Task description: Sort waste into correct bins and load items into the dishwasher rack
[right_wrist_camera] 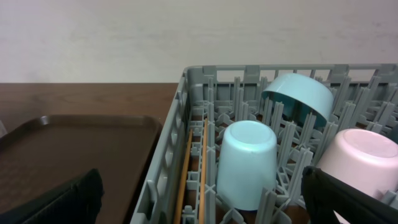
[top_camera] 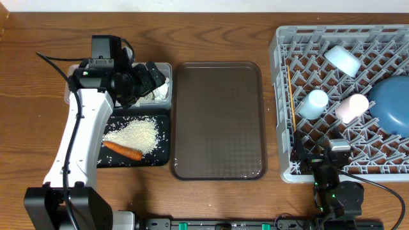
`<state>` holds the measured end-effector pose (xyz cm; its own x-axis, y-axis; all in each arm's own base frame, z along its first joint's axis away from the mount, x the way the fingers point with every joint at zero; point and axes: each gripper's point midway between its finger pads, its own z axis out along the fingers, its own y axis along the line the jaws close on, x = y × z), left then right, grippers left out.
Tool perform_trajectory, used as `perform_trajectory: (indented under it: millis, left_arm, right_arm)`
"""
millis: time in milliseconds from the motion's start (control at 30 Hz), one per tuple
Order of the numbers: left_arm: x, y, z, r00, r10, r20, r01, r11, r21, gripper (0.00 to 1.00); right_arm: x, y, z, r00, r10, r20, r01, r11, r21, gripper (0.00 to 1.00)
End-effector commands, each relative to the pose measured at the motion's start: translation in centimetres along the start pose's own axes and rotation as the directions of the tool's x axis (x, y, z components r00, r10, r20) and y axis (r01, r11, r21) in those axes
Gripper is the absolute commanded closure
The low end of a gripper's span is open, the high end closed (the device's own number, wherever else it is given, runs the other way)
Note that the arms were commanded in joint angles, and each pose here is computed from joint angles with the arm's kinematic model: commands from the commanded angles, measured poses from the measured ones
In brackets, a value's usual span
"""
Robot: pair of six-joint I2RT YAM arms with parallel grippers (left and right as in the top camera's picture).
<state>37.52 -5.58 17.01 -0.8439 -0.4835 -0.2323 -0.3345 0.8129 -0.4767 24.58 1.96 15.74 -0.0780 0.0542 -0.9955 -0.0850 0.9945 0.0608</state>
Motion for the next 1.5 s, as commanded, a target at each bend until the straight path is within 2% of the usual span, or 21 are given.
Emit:
perform_trajectory:
  millis: [0, 133, 367, 600, 800, 967, 1167, 1333, 1467]
  left_arm:
    - [-0.2, 0.0, -0.7, 1.000, 0.018, 0.019, -0.018, 1.000, 0.001, 0.05]
    - [-0.4, -1.0, -3.4, 0.995, 0.044, 0.089, -0.047, 0.998, 0.033, 0.05]
    - [0.0, -3.2, -11.2, 0.948, 0.101, 0.303, -0.132, 0.987, 0.086, 0.05]
    - [3.0, -4.8, -20.2, 0.847, 0.125, 0.516, -0.240, 0.957, 0.161, 0.05]
    - [7.3, -3.2, -24.5, 0.792, 0.121, 0.599, -0.265, 0.951, 0.159, 0.05]
    - [10.2, -0.7, -24.5, 0.765, 0.114, 0.634, -0.261, 0.955, 0.142, 0.05]
    - [12.8, 3.5, -19.2, 0.788, 0.113, 0.606, -0.222, 0.969, 0.108, 0.05]
    - [13.0, 5.3, -15.0, 0.765, 0.111, 0.635, -0.239, 0.963, 0.120, 0.05]
    - [12.1, 5.7, -12.8, 0.713, 0.104, 0.694, -0.277, 0.950, 0.143, 0.05]
  right_arm:
    - [0.0, 0.1, 0.0, 1.000, -0.016, 0.000, 0.016, 1.000, -0.003, 0.01]
    - [0.0, 0.1, 0.0, 1.000, -0.016, 0.000, 0.016, 1.000, -0.003, 0.01]
    - [0.0, 0.1, 0.0, 1.000, -0.016, 0.001, 0.016, 1.000, -0.003, 0.01]
    - [0.0, 0.1, 0.0, 1.000, -0.016, 0.001, 0.016, 1.000, -0.003, 0.01]
    - [0.0, 0.1, 0.0, 1.000, -0.016, 0.000, 0.016, 1.000, -0.003, 0.01]
    - [0.0, 0.1, 0.0, 1.000, -0.016, 0.000, 0.016, 1.000, -0.003, 0.01]
    - [0.0, 0.1, 0.0, 1.000, -0.016, 0.000, 0.016, 1.000, -0.003, 0.01]
    - [0.0, 0.1, 0.0, 1.000, -0.016, 0.001, 0.016, 1.000, -0.003, 0.01]
    - [0.0, 0.1, 0.0, 1.000, -0.016, 0.000, 0.016, 1.000, -0.003, 0.01]
